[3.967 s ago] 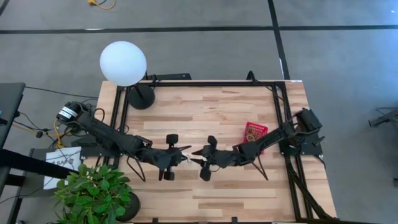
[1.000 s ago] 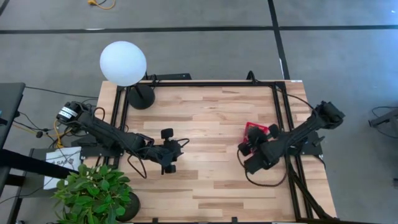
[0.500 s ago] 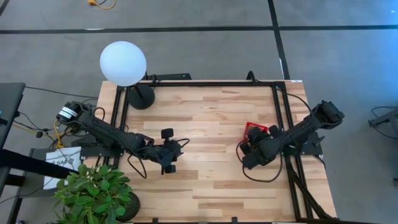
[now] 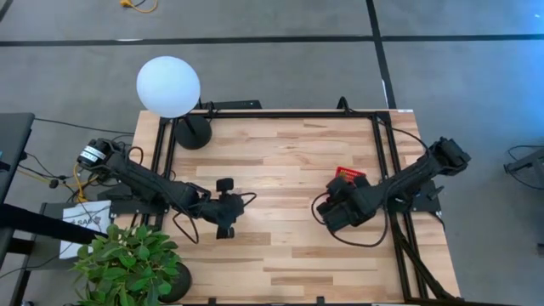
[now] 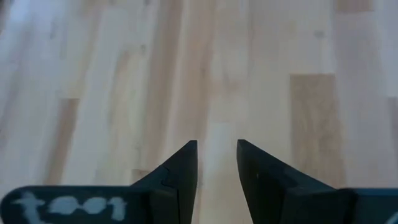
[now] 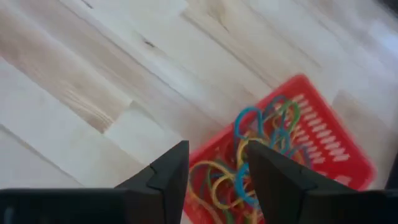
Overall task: Pick and place rubber bands into bin
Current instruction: Return to home position
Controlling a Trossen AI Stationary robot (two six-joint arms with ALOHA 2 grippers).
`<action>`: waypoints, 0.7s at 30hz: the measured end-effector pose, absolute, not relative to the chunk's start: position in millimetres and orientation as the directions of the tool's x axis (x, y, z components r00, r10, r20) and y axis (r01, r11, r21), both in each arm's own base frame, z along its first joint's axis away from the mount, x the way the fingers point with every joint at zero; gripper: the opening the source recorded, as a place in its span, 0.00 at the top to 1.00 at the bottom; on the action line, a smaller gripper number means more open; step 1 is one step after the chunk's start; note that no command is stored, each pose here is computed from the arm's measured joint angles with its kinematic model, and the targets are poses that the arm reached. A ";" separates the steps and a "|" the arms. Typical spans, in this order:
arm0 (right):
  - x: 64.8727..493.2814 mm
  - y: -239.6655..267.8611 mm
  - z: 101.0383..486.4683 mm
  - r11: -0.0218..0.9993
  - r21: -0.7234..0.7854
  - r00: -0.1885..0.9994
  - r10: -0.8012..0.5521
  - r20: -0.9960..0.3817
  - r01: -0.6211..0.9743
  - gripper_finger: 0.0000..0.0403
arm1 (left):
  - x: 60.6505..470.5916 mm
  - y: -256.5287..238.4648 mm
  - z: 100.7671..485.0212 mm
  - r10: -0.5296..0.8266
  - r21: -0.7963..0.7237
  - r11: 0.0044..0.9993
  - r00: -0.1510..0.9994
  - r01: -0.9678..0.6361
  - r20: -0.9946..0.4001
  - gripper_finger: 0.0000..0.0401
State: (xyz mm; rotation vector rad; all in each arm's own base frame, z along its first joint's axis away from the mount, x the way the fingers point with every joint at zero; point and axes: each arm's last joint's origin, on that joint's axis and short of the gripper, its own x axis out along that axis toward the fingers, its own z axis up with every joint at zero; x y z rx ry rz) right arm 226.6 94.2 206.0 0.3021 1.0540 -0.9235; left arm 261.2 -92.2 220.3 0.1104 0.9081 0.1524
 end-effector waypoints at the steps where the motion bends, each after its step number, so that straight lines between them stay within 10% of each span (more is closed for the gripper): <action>1: 227.1 94.1 206.1 0.624 -0.216 0.183 -0.511 -0.840 0.751 0.61 | 261.0 -90.2 220.6 0.202 0.172 0.979 0.602 -0.107 -0.772 0.74; 15: 178.9 103.8 363.8 0.869 0.149 0.686 -0.256 -0.681 0.472 0.61 | 158.6 -58.1 354.0 -0.011 -0.116 0.992 0.859 -0.056 -0.512 0.74; 21: 136.8 99.3 379.0 0.940 0.152 0.850 -0.196 -0.490 0.304 0.63 | 95.2 -35.1 345.6 -0.112 -0.192 0.981 0.910 0.037 -0.398 0.74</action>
